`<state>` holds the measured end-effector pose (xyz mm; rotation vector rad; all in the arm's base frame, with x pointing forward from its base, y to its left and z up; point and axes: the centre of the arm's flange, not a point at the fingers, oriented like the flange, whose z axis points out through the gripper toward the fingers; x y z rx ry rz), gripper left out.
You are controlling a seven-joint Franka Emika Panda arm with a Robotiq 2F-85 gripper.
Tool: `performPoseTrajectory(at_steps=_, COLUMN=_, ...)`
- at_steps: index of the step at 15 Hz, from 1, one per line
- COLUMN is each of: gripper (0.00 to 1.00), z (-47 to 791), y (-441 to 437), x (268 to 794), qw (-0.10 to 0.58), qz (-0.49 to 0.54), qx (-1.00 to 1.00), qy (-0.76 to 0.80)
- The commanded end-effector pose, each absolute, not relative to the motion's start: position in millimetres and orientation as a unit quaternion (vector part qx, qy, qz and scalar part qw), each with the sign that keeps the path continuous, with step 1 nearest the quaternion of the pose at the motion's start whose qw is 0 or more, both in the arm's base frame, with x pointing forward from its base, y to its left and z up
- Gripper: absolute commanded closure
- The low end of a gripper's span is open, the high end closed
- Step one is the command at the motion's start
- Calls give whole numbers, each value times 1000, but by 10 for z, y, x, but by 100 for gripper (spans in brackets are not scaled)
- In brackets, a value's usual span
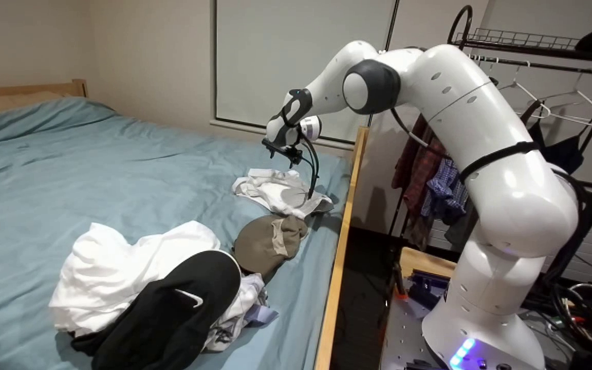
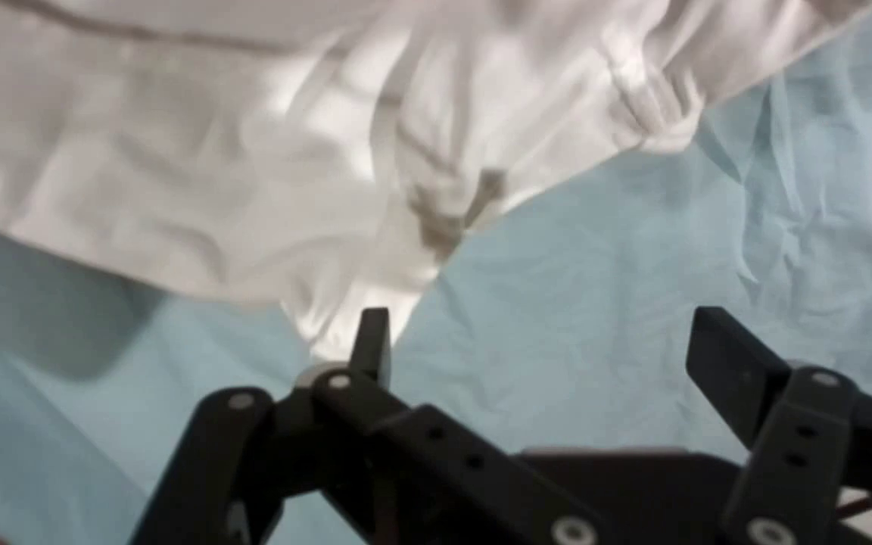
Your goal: Fold the white pair of shorts
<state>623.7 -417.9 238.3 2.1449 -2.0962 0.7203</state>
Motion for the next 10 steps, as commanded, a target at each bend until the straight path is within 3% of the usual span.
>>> performPoseTrajectory(at_steps=1, gripper=0, z=3187, y=-4102, x=5737, qw=60, qz=246, qx=731, qy=-634)
performPoseTrajectory(at_steps=2, gripper=0, z=3389, y=-4091, x=5651, qw=61, qz=262, qx=728, qy=-631)
performPoseTrajectory(at_steps=3, gripper=0, z=3017, y=-4283, x=5996, qw=51, qz=256, qx=715, qy=-649)
performPoseTrajectory(at_steps=10, gripper=0, z=3294, y=-4191, x=5799, qw=51, qz=256, qx=720, qy=-642)
